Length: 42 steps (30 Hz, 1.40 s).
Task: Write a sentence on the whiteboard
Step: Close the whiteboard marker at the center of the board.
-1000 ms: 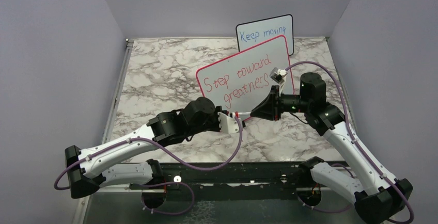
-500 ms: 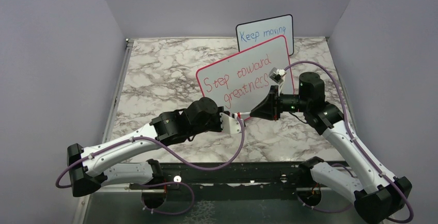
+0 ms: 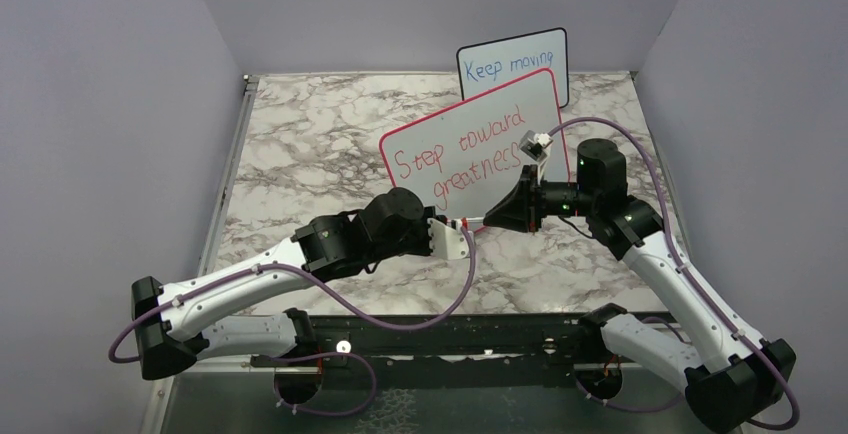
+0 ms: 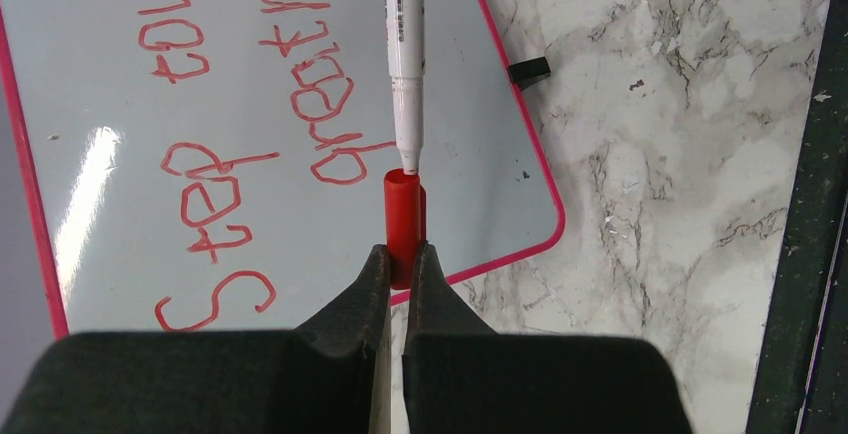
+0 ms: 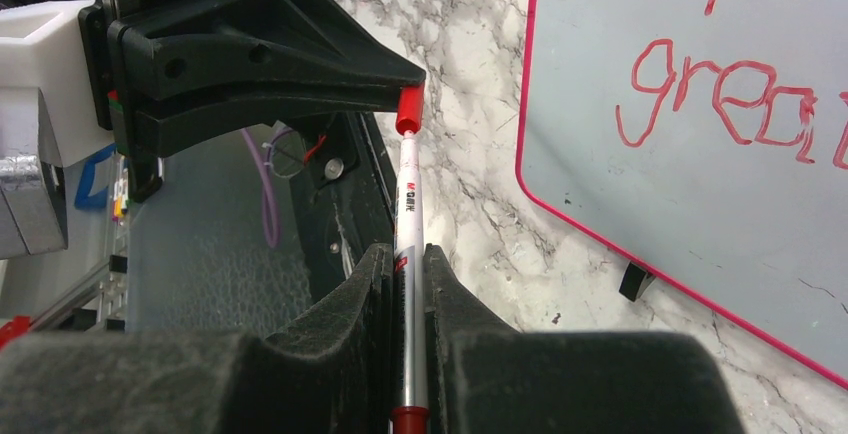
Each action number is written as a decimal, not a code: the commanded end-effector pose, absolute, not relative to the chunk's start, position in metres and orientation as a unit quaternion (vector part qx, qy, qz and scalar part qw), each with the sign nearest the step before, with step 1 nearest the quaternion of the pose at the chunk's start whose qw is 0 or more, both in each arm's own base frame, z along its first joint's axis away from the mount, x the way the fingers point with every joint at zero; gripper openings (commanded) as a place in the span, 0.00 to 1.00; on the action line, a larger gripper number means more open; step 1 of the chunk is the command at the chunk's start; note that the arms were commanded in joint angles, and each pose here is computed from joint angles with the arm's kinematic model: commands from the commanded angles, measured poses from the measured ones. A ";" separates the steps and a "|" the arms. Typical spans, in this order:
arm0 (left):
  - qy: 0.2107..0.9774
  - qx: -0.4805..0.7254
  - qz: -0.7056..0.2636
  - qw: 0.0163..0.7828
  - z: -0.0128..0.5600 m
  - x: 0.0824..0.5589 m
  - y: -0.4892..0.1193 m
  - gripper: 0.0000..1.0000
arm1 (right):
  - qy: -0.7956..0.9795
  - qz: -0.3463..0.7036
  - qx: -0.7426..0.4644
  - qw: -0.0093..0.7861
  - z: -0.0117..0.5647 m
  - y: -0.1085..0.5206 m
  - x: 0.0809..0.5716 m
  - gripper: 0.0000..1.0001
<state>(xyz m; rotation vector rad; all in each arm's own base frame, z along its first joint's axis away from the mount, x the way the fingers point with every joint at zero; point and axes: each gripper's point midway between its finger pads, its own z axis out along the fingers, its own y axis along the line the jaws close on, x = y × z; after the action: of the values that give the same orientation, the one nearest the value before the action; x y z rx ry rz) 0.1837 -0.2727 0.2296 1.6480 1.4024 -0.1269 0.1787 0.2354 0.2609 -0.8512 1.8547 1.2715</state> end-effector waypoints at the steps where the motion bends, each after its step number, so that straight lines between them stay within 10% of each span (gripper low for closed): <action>1: 0.560 0.671 -0.074 0.481 0.244 0.179 -0.284 0.00 | 0.713 0.500 -0.336 0.359 0.267 0.238 0.176 0.00; 42: 0.539 0.644 -0.161 0.518 0.281 0.161 -0.341 0.00 | 0.744 0.485 -0.324 0.327 0.245 0.243 0.179 0.00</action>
<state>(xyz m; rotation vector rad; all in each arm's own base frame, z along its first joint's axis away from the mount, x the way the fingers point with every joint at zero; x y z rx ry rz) 0.1702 -0.2990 0.2261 1.6873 1.4630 -0.2217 0.1758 0.2395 0.2489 -0.8582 1.9132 1.2927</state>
